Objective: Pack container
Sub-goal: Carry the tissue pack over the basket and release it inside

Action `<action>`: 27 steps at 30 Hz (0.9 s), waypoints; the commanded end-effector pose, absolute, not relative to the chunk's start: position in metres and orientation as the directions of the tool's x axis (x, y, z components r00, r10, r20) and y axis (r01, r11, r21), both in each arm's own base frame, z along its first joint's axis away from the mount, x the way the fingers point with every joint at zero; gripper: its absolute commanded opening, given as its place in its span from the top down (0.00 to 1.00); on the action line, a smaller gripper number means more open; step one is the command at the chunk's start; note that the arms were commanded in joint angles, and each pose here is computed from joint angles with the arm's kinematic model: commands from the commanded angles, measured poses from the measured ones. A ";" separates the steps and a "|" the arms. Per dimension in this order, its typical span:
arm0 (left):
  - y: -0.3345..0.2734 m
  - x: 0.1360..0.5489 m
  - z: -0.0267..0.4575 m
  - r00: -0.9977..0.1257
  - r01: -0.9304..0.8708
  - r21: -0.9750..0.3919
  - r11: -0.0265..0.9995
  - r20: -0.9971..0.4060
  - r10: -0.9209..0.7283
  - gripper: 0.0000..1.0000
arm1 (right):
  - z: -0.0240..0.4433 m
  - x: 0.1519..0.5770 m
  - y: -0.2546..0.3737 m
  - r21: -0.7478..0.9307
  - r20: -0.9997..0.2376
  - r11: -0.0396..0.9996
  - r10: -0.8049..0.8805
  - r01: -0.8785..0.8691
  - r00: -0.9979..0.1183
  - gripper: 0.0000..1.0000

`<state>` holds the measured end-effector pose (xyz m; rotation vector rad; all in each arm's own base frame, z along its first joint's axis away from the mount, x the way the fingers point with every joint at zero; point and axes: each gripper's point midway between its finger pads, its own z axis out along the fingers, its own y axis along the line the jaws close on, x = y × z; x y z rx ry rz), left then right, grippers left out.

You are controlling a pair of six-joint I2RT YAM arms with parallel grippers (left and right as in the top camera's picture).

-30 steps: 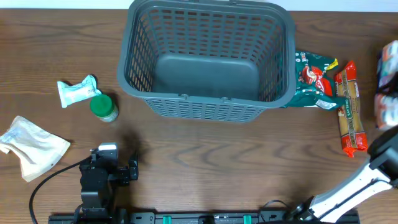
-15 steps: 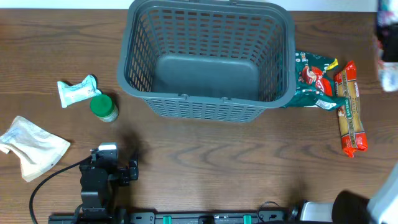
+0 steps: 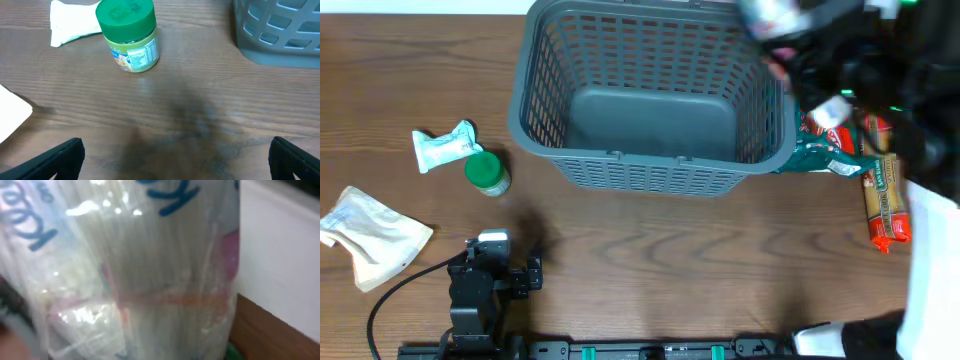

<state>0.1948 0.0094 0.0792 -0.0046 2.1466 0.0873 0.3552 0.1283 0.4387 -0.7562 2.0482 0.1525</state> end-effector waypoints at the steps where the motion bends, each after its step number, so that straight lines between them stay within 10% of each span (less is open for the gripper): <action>1: 0.014 0.194 0.077 -0.549 -0.059 0.079 0.995 -0.835 0.034 0.01 | 0.424 0.358 0.154 -0.271 -0.746 0.696 -0.589 -0.665 -0.312 0.99; 27: 0.014 0.194 0.077 -0.548 -0.059 0.079 0.995 -0.836 0.034 0.01 | 0.252 0.368 0.243 0.048 -0.459 0.406 -0.803 -0.913 -0.381 0.99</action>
